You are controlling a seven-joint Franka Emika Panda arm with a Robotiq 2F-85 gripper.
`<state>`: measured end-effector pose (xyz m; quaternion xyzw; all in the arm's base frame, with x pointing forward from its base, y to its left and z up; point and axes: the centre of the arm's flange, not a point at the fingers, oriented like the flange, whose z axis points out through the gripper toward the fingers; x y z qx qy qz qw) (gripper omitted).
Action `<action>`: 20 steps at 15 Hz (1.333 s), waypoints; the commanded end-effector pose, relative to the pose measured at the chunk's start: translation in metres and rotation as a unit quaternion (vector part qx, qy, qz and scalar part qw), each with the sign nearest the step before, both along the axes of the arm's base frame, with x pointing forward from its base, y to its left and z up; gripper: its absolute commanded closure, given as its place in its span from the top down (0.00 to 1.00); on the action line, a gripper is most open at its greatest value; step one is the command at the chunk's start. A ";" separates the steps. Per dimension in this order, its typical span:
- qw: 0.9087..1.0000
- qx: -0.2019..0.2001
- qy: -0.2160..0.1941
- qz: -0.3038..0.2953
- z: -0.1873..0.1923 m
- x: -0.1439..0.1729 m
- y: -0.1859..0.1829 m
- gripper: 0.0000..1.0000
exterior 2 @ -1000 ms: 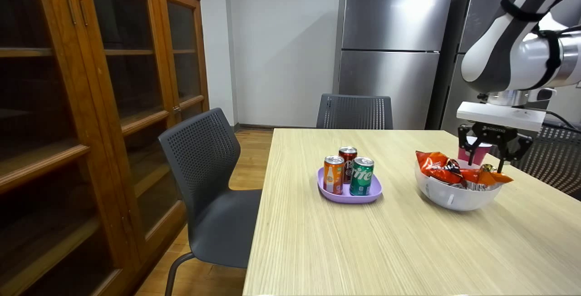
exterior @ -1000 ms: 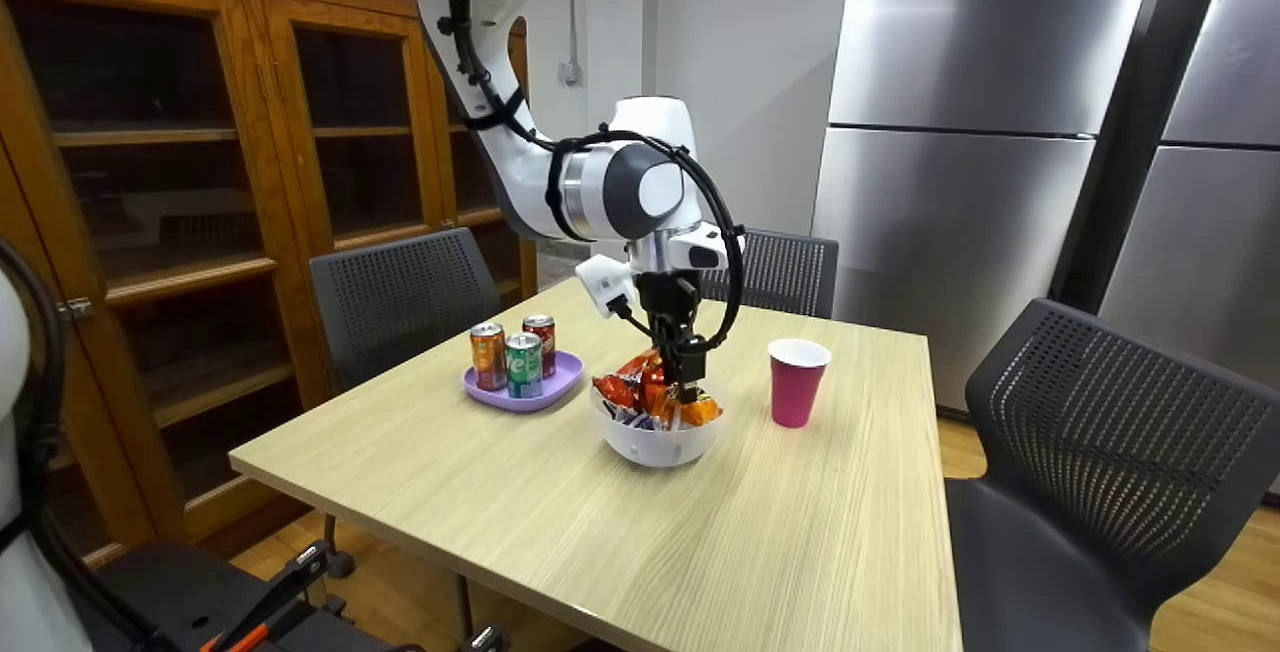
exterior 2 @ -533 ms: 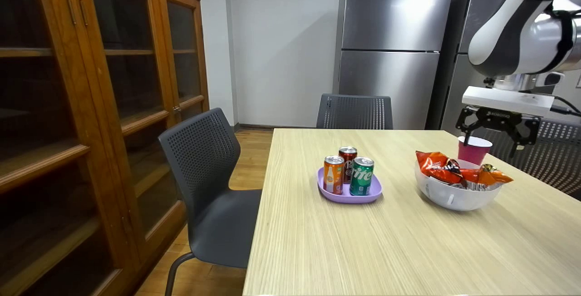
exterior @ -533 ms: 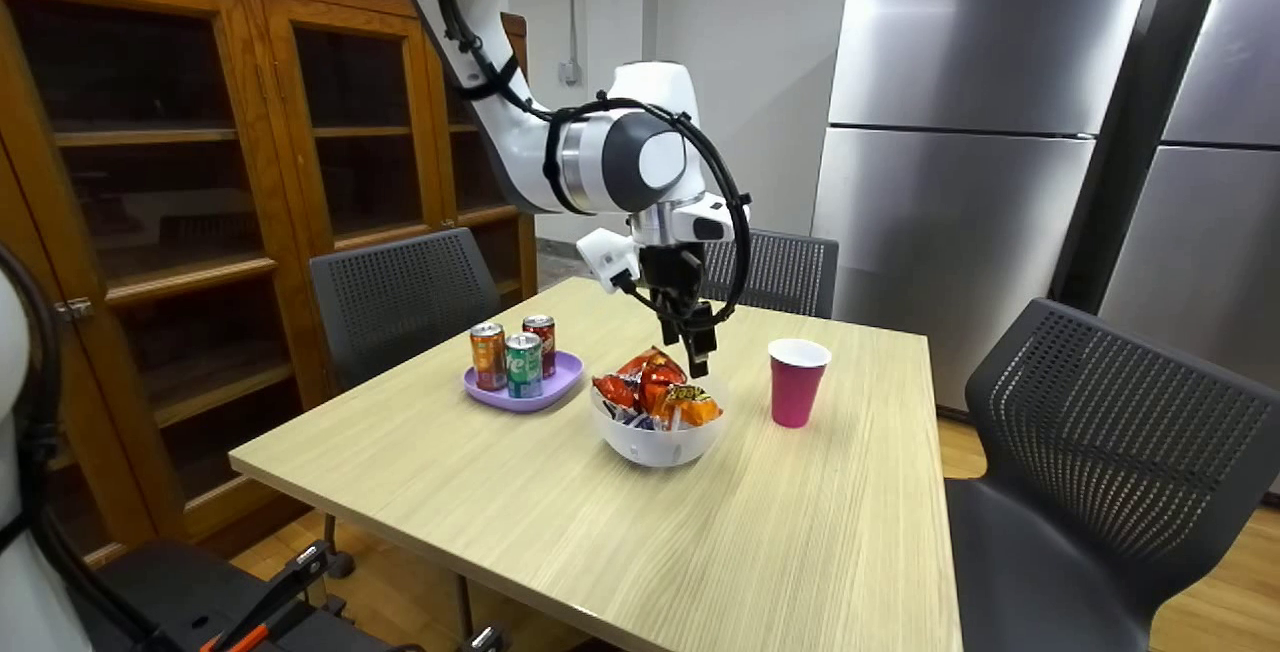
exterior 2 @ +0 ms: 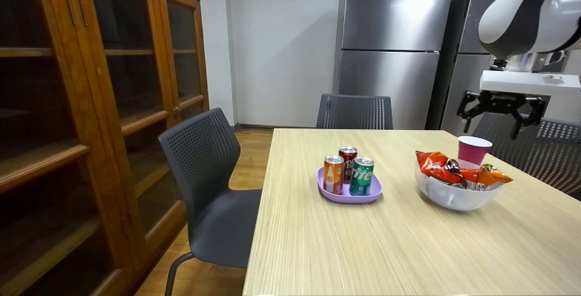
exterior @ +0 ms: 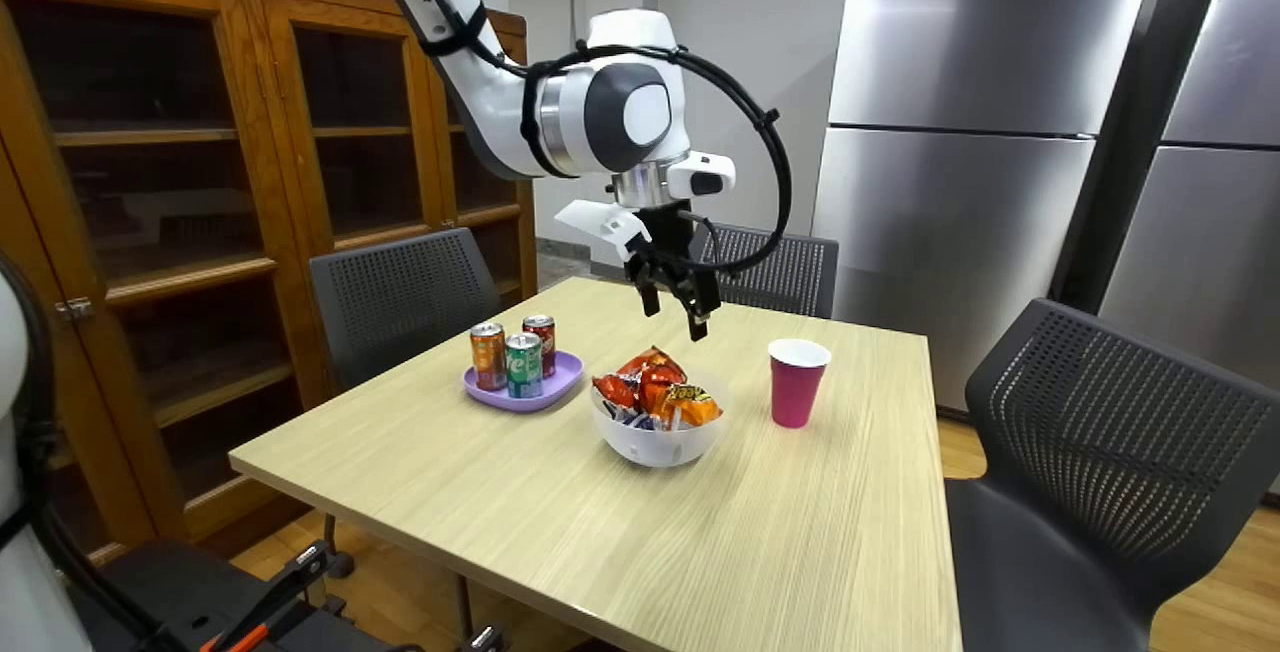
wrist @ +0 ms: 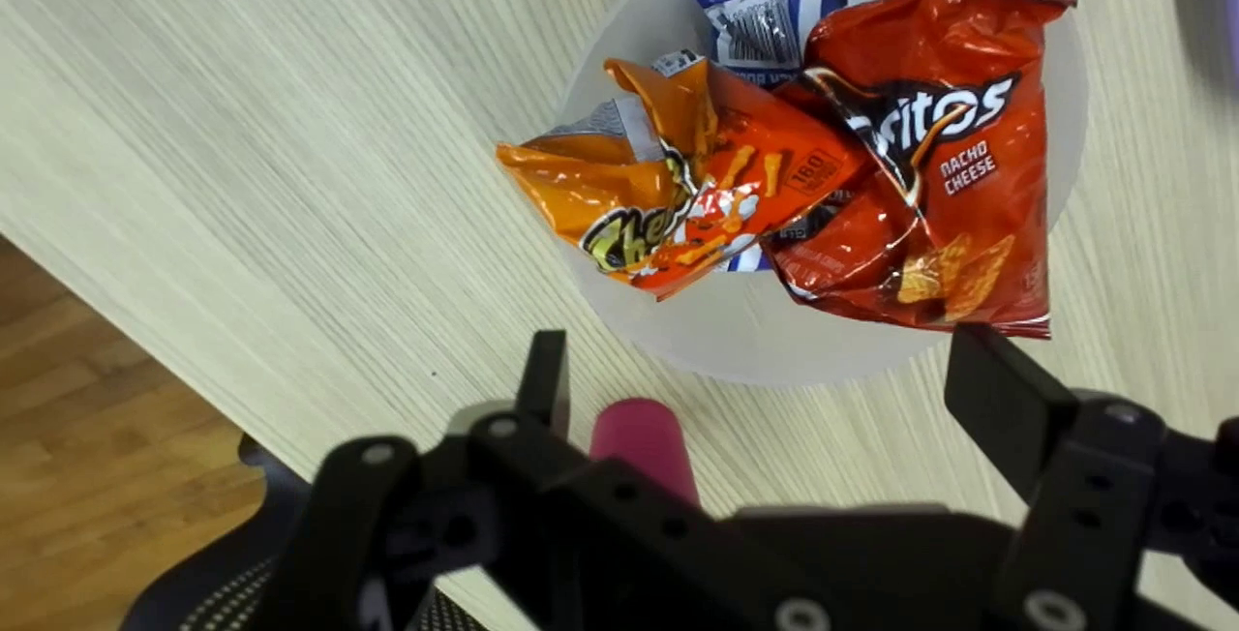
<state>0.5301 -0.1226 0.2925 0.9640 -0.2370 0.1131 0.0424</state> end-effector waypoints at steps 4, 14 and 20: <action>0.987 -0.024 -0.009 0.162 0.033 -0.034 0.020 1.00; 0.974 -0.034 0.002 0.225 0.033 -0.034 0.035 1.00; 0.974 -0.034 0.003 0.226 0.033 -0.034 0.035 1.00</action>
